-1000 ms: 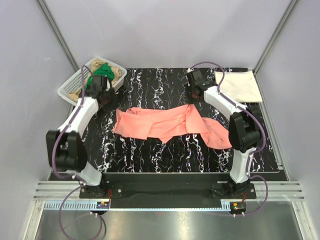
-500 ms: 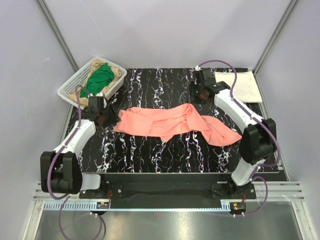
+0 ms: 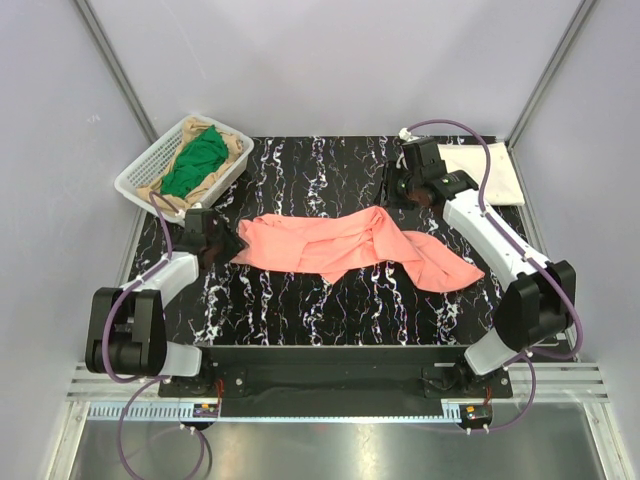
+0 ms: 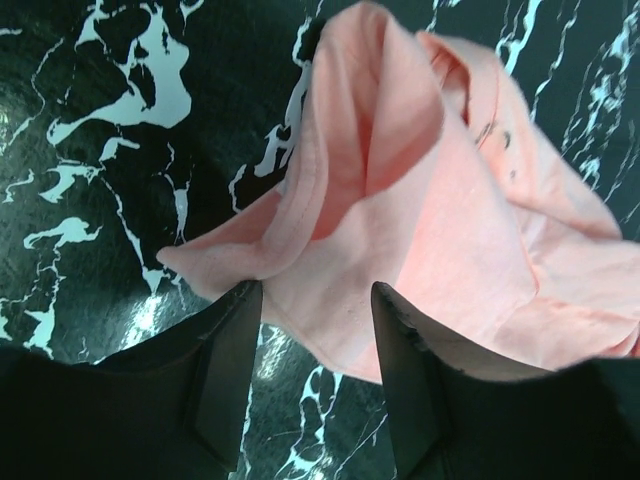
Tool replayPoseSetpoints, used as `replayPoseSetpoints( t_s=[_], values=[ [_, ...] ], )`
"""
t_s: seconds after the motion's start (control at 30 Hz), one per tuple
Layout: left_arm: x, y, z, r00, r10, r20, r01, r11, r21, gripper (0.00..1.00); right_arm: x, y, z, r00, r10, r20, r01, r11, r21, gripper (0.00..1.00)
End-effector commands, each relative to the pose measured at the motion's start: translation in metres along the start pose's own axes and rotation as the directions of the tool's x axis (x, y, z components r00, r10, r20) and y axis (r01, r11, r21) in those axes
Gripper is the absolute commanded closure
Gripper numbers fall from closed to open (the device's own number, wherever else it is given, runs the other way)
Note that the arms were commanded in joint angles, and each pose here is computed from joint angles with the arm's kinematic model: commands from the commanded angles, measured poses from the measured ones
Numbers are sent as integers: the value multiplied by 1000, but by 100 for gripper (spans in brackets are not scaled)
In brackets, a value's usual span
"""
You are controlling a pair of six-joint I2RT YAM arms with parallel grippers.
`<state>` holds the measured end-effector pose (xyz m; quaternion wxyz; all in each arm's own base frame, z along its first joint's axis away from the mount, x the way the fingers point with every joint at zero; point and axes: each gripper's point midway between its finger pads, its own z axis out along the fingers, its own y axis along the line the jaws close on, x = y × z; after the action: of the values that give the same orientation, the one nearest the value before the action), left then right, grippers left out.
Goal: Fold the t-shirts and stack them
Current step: Flatten the tshirt out
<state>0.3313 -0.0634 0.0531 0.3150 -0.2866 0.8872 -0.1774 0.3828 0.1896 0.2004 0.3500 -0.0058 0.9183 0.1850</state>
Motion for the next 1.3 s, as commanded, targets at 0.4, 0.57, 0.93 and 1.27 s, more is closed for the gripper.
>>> replayPoseSetpoints(
  t_s=[0.4,0.57,0.93,1.27],
  values=[
    [-21,-2,10,992,-67,110,67,998,5,50,-10,17,-10,999,24,43,-21,997,-70,55],
    [-22,0,11,990,-68,121,69,998,-4,49,-11,19,-12,998,32,48,-28,996,-79,55],
    [-23,-4,16,990,-66,126,64,998,14,58,-10,20,-13,998,41,48,-37,996,-85,54],
    [-34,-33,1,984,-97,147,76,987,141,68,-2,18,-18,996,84,43,-80,993,-87,53]
  ],
)
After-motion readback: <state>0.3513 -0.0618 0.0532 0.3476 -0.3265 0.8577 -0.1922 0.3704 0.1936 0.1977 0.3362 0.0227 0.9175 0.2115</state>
